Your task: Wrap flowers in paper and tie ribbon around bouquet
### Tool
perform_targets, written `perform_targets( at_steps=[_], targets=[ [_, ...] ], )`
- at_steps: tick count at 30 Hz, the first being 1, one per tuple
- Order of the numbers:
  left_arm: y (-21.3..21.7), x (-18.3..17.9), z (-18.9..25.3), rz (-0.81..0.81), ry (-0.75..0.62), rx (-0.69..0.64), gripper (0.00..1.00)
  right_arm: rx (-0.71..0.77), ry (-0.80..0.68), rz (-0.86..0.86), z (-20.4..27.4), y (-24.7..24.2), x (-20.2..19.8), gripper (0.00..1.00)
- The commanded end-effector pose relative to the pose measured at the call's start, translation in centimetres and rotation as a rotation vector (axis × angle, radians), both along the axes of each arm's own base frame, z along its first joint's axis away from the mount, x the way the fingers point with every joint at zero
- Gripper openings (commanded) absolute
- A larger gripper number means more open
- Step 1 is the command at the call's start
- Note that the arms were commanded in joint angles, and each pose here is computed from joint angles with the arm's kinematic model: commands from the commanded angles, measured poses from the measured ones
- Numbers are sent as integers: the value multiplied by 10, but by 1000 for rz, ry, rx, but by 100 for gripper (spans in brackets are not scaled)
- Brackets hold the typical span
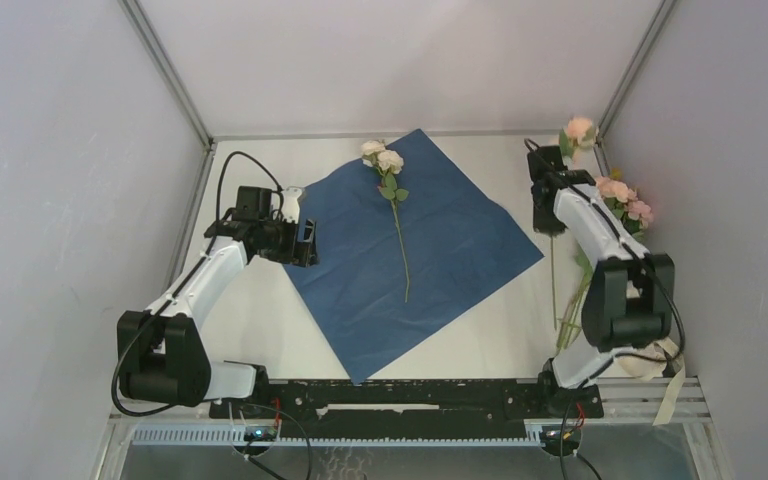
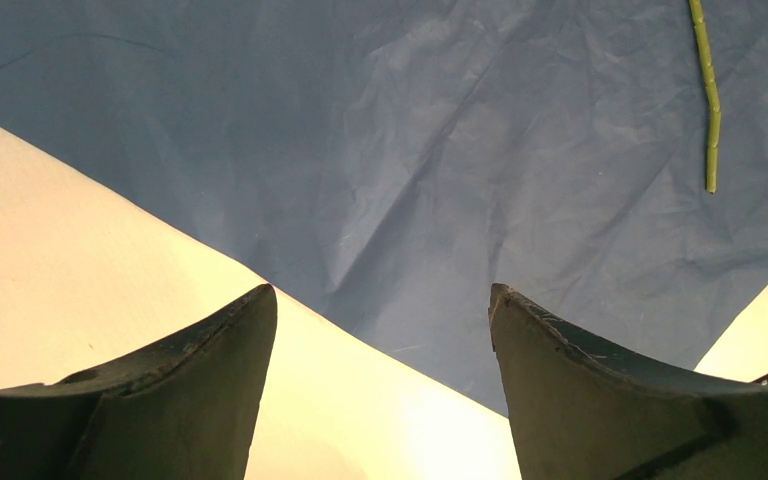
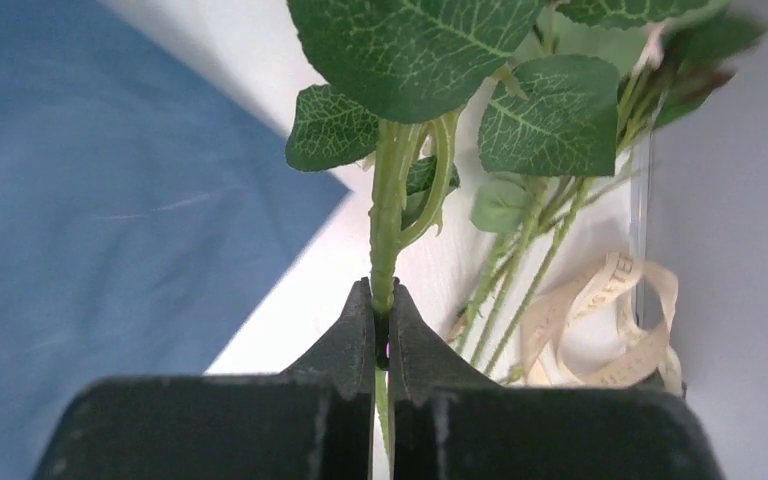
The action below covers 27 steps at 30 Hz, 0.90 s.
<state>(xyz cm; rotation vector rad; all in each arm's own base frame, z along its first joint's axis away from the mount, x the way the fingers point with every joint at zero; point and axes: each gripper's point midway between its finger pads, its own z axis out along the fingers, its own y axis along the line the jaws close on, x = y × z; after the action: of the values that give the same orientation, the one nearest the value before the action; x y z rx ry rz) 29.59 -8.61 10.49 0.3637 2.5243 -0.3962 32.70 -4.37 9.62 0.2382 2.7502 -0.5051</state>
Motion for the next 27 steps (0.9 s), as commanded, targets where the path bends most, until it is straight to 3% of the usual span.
perform_targets(
  at_steps=[1, 4, 7, 9, 13, 16, 18, 20, 21, 23, 27],
  targets=[
    [0, 0, 0, -21, -19, -3, 82, 60, -351, 142, 109, 60, 27, 0],
    [0, 0, -2, -22, -11, -4, 83, 403, -530, 345, 144, 164, 37, 0],
    [0, 0, -2, -22, -8, -2, 83, 758, -602, 514, 163, 267, 41, 0],
    [1, 0, -1, -18, -12, 2, 82, 839, -601, 558, 157, 315, 52, 0],
    [2, 0, 1, -16, -24, 7, 83, 784, -479, 549, 113, 377, 87, 0],
    [3, 0, 2, -18, -26, 9, 82, 695, -358, 490, 64, 393, 112, 0],
    [2, 0, 1, -18, -24, 9, 83, 649, -290, 456, 33, 394, 120, 14],
    [2, 0, 0, -19, -20, 8, 82, 636, -256, 431, 14, 393, 125, 38],
    [2, 0, -1, -20, -16, 7, 83, 629, -244, 425, 7, 390, 126, 46],
    [2, 0, -4, -19, -8, 8, 82, 614, -228, 437, 4, 386, 121, 54],
    [1, 0, -6, -20, 2, 7, 82, 510, -289, 466, 31, 356, 110, 58]
  ],
)
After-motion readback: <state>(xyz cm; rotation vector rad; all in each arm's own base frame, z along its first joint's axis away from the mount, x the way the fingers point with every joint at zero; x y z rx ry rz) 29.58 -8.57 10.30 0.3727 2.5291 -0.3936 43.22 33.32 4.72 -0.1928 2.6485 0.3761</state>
